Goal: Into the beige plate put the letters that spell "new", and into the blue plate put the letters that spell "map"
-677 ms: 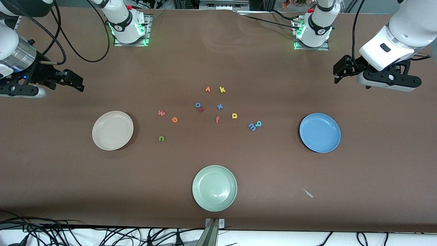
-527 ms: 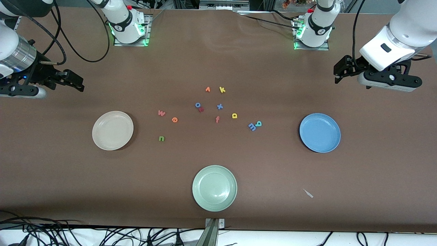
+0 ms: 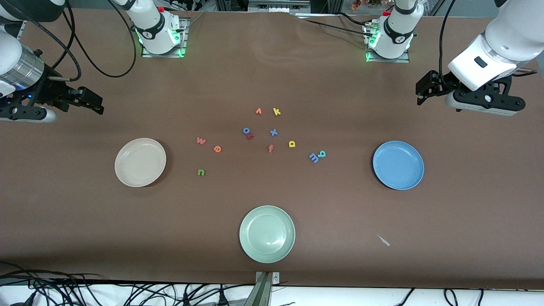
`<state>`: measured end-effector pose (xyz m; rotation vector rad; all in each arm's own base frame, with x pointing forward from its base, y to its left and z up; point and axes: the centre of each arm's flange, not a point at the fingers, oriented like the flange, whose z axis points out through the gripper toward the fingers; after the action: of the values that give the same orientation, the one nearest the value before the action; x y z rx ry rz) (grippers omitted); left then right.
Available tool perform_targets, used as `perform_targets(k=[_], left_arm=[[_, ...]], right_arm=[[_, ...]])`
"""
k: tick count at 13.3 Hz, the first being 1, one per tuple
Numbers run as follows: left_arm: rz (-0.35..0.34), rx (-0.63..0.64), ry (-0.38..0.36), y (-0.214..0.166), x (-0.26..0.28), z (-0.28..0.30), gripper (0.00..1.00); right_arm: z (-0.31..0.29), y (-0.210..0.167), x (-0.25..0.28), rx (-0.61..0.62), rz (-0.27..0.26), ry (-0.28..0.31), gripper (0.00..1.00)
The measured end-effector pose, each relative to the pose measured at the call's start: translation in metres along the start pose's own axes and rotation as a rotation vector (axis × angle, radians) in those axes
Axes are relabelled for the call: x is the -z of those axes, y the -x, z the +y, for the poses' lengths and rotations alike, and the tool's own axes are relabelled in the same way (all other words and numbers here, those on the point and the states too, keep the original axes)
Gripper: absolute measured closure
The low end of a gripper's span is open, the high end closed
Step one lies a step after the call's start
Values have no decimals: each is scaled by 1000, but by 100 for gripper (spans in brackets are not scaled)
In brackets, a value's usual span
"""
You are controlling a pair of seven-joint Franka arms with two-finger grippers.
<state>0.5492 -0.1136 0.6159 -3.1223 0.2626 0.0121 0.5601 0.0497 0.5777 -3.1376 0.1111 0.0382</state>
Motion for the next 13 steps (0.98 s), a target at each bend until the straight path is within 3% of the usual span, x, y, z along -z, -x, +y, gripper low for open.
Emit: perform_targets(k=[13], left_arm=[[9, 4, 1, -1, 0, -1, 0]], right_arm=[[0, 0, -1, 0, -3, 0, 0]])
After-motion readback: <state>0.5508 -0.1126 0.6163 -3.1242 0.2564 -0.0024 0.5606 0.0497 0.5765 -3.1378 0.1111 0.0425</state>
